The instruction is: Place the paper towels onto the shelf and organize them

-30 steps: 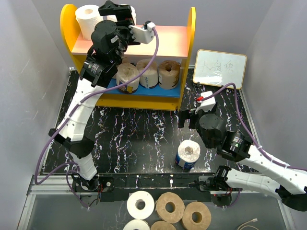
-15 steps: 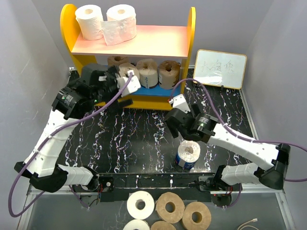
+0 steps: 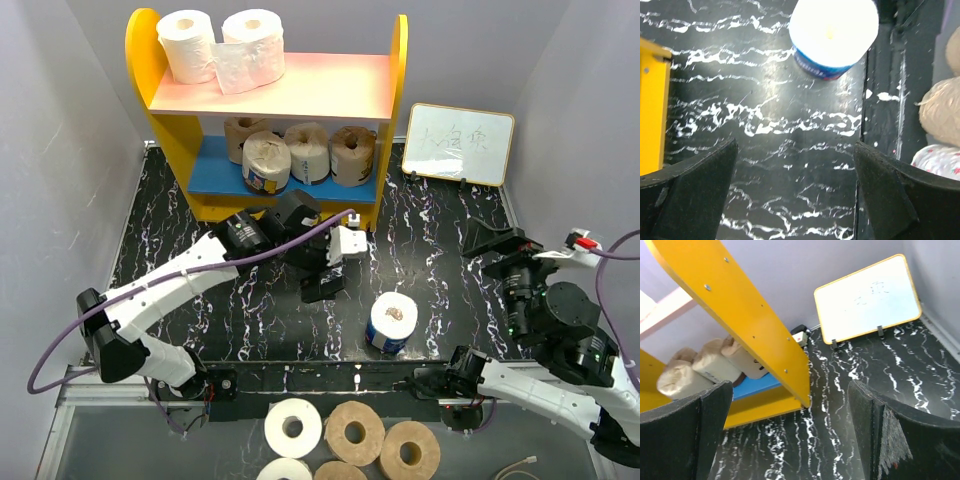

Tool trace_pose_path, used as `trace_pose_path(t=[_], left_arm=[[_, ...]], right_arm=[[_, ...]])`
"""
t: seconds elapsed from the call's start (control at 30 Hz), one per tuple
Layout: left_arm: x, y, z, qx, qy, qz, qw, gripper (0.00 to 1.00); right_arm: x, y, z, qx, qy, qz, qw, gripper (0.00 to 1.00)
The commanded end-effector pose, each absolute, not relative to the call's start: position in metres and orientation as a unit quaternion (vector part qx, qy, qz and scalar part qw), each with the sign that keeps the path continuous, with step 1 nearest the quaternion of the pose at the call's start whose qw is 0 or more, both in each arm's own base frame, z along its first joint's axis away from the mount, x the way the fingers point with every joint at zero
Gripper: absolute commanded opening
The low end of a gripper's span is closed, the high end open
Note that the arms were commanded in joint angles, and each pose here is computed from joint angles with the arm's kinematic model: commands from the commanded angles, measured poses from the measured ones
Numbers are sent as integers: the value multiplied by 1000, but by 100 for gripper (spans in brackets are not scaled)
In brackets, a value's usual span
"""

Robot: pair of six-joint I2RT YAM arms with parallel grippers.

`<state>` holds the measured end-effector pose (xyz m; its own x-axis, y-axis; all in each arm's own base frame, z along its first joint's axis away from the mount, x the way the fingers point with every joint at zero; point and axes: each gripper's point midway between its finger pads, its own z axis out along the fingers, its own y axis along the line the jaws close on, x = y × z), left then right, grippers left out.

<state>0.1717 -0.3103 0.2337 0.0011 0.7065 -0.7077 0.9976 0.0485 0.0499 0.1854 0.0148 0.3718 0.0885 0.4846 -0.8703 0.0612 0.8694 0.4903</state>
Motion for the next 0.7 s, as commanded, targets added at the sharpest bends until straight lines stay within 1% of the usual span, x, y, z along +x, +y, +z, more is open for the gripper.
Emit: trace_pose_path(t=[0.0,0.17,0.23,0.37,0.5,0.67], left_arm=[[150,-357,258,640,606,-336,333,99],[117,-409,243,693,552,-348,307,98],[97,-426,231,725,524,-339,291,98],[74,-445,204,771,490,-295,281,99],[70,-449,182,787,486,-260,278,98],[75,-449,166,792,491,-222,287,98]], right_arm=[[192,9,365,215,667,77,710,98],[191,-1,333,219,682,20,698,99],[188,-6,323,240,676,35,696,99],[177,-27,310,290,649,71,700,98],[170,-41,311,316,631,107,701,98],[170,-37,310,310,633,121,699,99]])
